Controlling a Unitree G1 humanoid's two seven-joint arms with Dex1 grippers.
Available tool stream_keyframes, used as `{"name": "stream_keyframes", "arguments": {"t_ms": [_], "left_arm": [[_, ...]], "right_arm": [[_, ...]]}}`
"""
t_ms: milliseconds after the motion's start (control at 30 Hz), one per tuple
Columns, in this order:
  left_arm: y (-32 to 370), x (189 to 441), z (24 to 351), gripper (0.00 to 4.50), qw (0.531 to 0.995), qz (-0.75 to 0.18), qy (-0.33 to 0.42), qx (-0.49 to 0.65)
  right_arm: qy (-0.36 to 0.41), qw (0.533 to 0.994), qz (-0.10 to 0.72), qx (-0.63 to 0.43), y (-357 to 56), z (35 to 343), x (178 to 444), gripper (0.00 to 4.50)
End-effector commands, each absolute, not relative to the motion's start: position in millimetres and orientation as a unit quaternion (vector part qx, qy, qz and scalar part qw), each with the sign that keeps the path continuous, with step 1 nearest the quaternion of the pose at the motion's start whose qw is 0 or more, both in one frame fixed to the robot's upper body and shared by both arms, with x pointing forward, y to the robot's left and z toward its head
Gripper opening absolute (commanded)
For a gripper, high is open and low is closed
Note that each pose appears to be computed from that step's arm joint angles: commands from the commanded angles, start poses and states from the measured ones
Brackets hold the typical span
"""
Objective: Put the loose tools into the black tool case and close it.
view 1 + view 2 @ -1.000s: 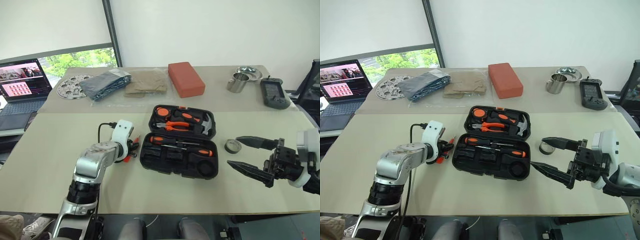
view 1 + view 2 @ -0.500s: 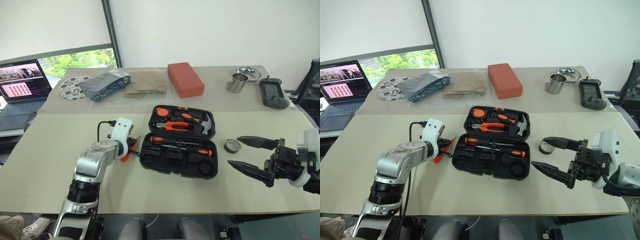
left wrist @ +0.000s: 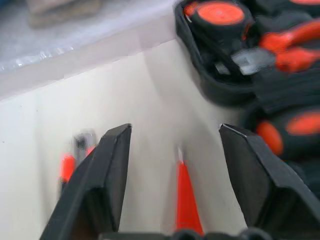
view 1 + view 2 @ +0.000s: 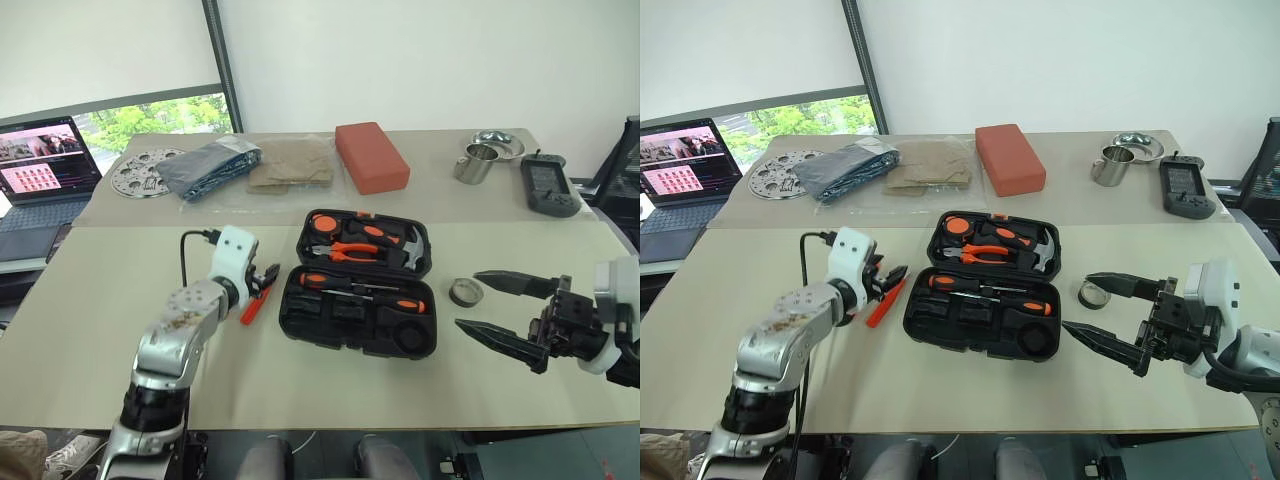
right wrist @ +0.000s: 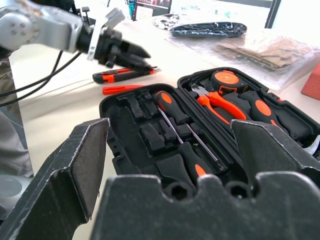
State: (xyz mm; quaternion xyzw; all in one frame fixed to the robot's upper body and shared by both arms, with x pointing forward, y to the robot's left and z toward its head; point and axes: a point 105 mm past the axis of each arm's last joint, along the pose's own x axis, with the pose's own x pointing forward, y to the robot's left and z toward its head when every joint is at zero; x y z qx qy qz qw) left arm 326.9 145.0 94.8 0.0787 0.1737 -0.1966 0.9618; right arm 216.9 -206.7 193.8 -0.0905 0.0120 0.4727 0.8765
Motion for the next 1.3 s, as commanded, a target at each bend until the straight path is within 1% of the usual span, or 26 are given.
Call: {"name": "stream_keyframes", "arguments": {"t_ms": [33,233,400,433,467,533,600,633,667,767,800,900,967,1033,1100,1133,1167,1200,1233,1267,1300], "left_arm": [[148.2,322.8,92.8,2.81,0.962,-0.188,0.174,0.093],[152.2,316.6,66.2,2.81,0.948,-0.189,0.234,0.1],[149.0,302.9,44.5,2.81,0.927,-0.207,0.296,0.1],[148.7,301.4,43.3,2.29,0.925,-0.208,0.301,0.101],[148.9,300.6,42.7,2.14,0.924,-0.208,0.305,0.101],[150.4,299.0,41.0,1.29,0.922,-0.205,0.313,0.101],[152.0,298.3,40.0,0.7,0.921,-0.201,0.318,0.099],[152.8,298.6,40.2,0.47,0.922,-0.199,0.318,0.097],[153.4,299.4,41.0,0.47,0.923,-0.197,0.317,0.094],[154.8,310.6,55.2,0.47,0.937,-0.187,0.279,0.092],[153.2,319.1,69.8,0.47,0.947,-0.188,0.241,0.094],[144.0,339.2,127.6,0.47,0.964,-0.223,0.102,0.101],[142.9,346.9,156.0,0.47,0.963,-0.248,0.044,0.091],[139.7,350.9,173.3,0.47,0.952,-0.286,0.011,0.105],[127.7,349.1,182.4,0.47,0.924,-0.356,-0.006,0.137],[119.5,345.5,184.4,0.47,0.902,-0.401,-0.013,0.159],[108.3,336.2,182.6,0.47,0.86,-0.469,-0.02,0.201],[102.8,329.5,179.3,0.47,0.828,-0.512,-0.021,0.23],[98.4,322.9,172.4,0.47,0.784,-0.56,-0.013,0.267],[97.1,320.2,166.7,0.47,0.753,-0.588,-0.004,0.296],[97.2,321.5,162.4,0.47,0.732,-0.603,0.005,0.316]], "right_arm": [[-0.01,0.873,0.476,-0.108,-205.1,207.6,214.7,4.5],[-0.008,0.872,0.478,-0.109,-208.9,207.5,215.3,4.5],[-0.007,0.872,0.478,-0.108,-210.6,205.1,212.8,4.5],[-0.007,0.872,0.478,-0.108,-210.8,204.7,212.3,4.5],[-0.006,0.872,0.477,-0.108,-211.1,204.3,211.9,4.5],[-0.006,0.873,0.476,-0.108,-211.5,204.0,211.3,4.5],[-0.007,0.873,0.475,-0.108,-211.6,203.9,210.9,4.5],[-0.007,0.873,0.475,-0.108,-211.7,203.8,210.8,4.5],[-0.008,0.874,0.474,-0.107,-211.8,203.6,210.7,4.5],[-0.009,0.875,0.473,-0.107,-212.1,203.5,210.7,4.5],[-0.009,0.875,0.472,-0.106,-212.4,203.5,210.9,4.5],[-0.013,0.877,0.469,-0.103,-212.8,204.2,211.3,4.5],[-0.016,0.878,0.468,-0.098,-212.4,204.8,211.7,4.5],[-0.018,0.878,0.469,-0.097,-211.5,205.2,212.6,4.5],[-0.018,0.877,0.47,-0.095,-210.7,204.4,214.1,4.5],[-0.018,0.877,0.471,-0.095,-210.5,203.8,215.0,4.5],[-0.018,0.877,0.471,-0.094,-210.8,203.0,215.7,4.5],[-0.018,0.877,0.471,-0.094,-211.0,202.5,216.6,4.5],[-0.017,0.877,0.471,-0.095,-211.5,201.7,216.8,4.5],[-0.015,0.877,0.471,-0.097,-212.1,200.9,216.5,4.5],[-0.013,0.877,0.471,-0.098,-212.6,200.1,216.4,4.5]]}}
